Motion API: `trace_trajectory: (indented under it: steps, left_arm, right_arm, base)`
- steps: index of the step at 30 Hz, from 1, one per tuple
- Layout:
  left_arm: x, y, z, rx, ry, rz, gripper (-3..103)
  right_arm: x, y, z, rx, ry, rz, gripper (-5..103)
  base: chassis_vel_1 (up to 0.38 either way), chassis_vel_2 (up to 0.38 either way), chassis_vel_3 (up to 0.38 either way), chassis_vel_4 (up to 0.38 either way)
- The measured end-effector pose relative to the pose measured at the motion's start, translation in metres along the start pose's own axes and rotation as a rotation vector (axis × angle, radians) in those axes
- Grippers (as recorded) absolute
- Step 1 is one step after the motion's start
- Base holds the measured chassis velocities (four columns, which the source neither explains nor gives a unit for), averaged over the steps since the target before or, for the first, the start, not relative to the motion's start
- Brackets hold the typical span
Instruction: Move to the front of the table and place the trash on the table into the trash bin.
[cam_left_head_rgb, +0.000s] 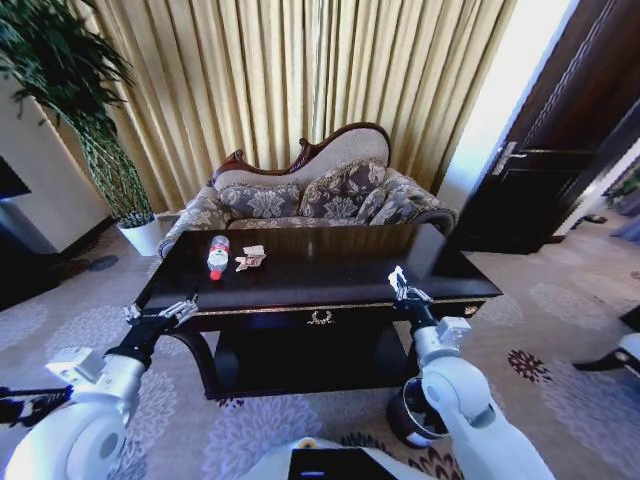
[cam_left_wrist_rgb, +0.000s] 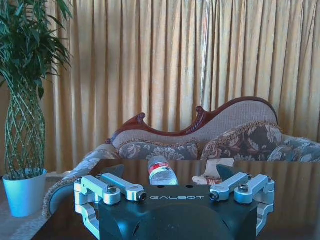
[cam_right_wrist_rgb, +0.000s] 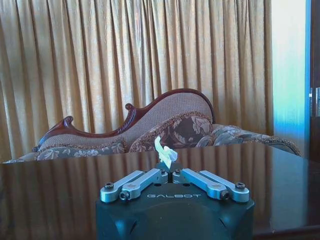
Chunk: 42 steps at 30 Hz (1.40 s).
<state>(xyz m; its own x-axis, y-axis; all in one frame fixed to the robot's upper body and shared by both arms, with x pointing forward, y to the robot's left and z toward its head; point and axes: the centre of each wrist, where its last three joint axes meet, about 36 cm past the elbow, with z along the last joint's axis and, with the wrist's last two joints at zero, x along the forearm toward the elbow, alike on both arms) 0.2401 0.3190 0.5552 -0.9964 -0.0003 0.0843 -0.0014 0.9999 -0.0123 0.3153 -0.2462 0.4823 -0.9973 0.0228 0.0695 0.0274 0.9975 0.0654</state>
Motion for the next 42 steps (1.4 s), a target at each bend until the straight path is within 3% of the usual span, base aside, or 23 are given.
trace_trajectory:
  steps: [30, 36, 42]
  left_arm:
    - [0.000, -0.001, 0.001, 0.000, -0.007, 0.002, 100]
    - [0.001, -0.001, 0.001, 0.009, -0.017, 0.000, 100]
    - [0.001, -0.001, 0.002, 0.017, -0.021, 0.000, 100]
  right_arm:
    - [0.000, 0.007, 0.007, 0.020, 0.003, -0.010, 0]
    - [-0.009, -0.004, 0.041, 0.034, 0.083, -0.006, 0]
    - [-0.023, -0.032, 0.098, 0.045, 0.235, 0.081, 0]
  base:
    - [0.085, -0.082, -0.081, 0.075]
    - [0.021, -0.030, -0.032, 0.016]
    - [0.000, 0.000, 0.000, 0.000]
